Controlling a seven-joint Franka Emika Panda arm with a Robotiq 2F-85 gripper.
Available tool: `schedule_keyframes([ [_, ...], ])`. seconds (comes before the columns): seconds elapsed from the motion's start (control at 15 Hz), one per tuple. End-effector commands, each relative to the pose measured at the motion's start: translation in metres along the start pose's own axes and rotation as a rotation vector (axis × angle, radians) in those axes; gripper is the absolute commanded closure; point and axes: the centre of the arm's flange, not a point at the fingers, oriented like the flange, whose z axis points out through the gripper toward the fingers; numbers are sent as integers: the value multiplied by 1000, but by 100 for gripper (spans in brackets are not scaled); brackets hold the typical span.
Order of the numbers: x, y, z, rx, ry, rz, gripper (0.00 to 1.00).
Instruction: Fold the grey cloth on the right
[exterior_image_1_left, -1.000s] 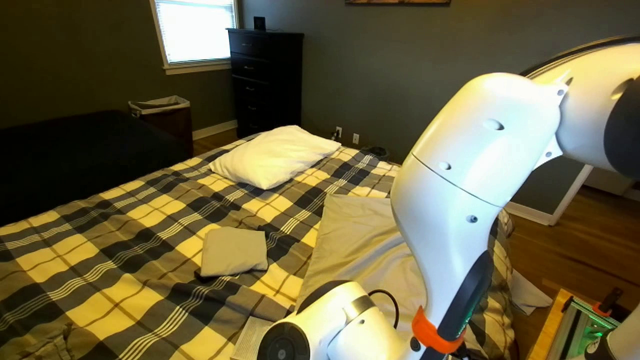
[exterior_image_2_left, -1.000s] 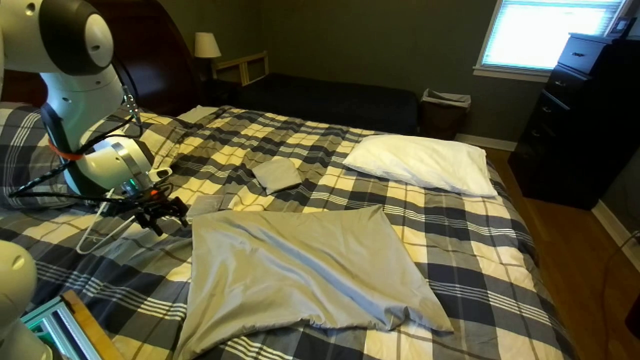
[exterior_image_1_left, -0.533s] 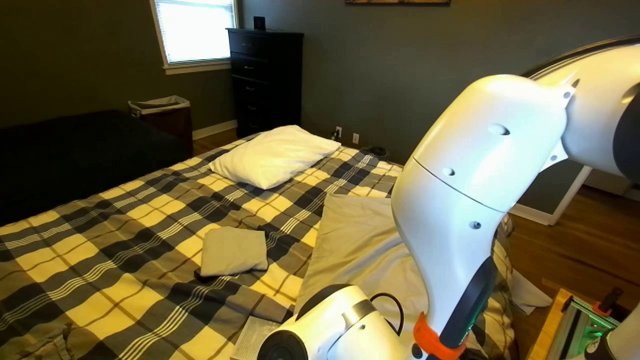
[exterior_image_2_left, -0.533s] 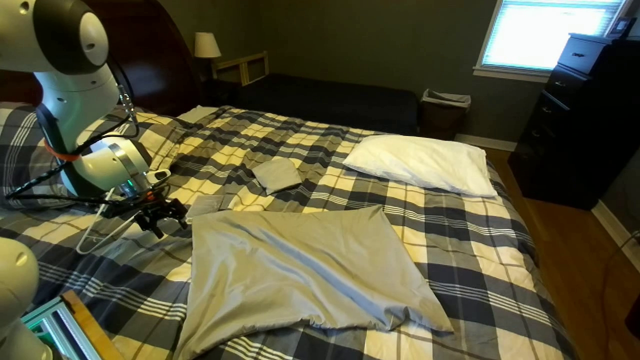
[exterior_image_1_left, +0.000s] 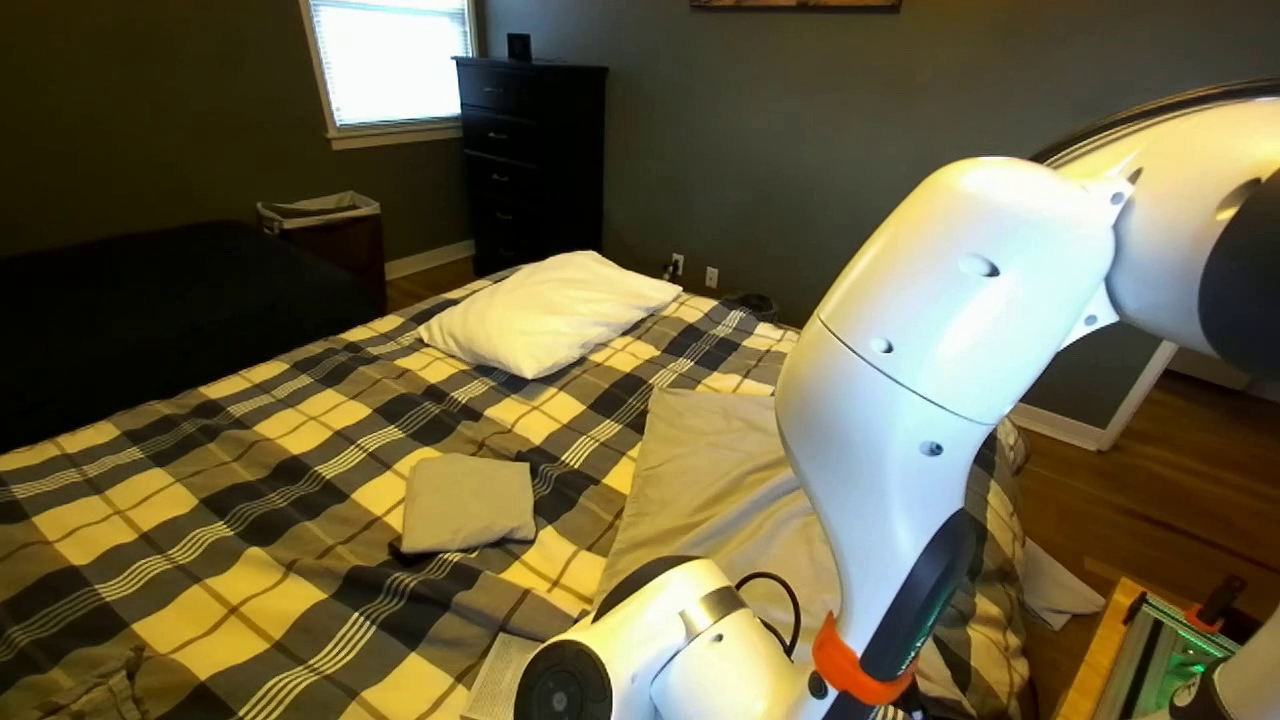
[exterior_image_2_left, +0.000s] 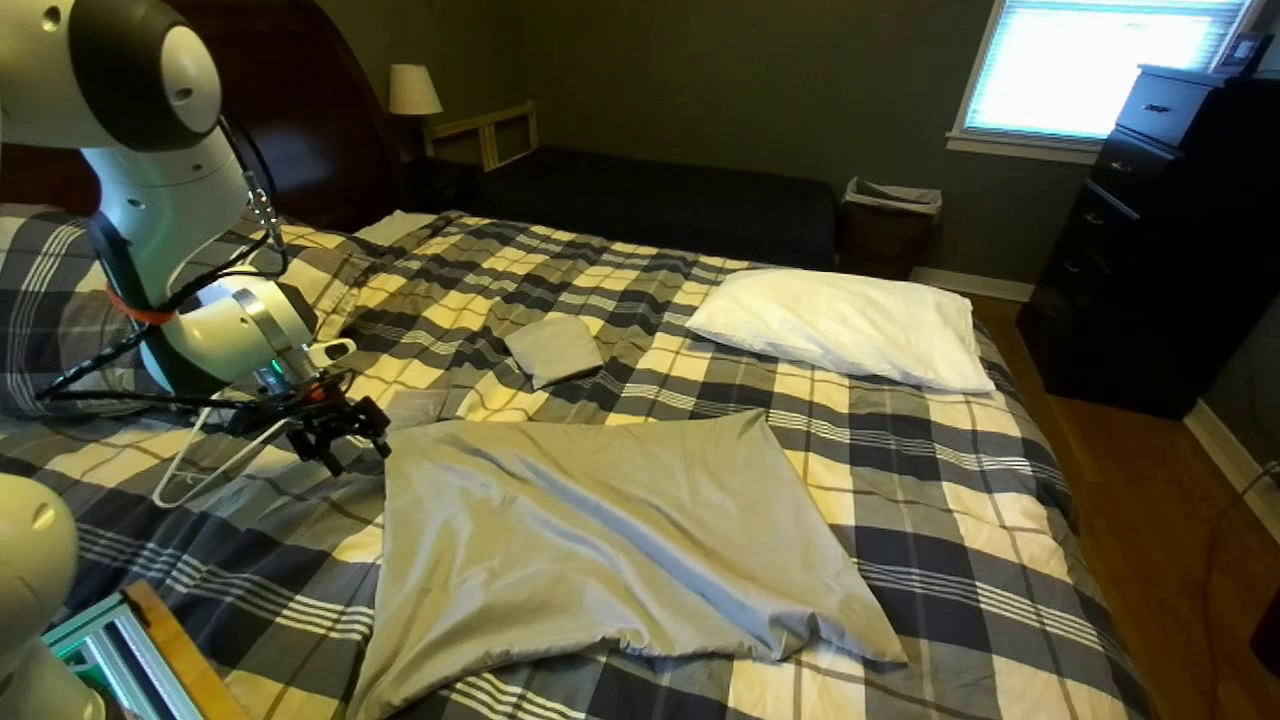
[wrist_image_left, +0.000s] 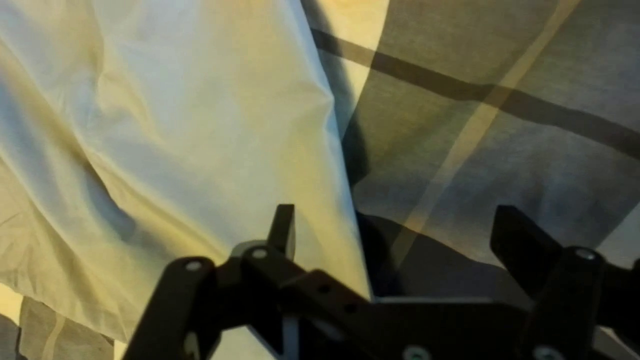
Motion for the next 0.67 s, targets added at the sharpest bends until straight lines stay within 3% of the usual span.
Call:
schedule_keyframes([
  [0.0, 13, 13, 20, 1, 15, 32, 0],
  [0.33, 27, 16, 27, 2, 32, 69, 0],
  [0.47, 28, 18, 29, 0, 32, 75, 26],
  [0.6, 28, 21, 33, -1, 26, 85, 42],
])
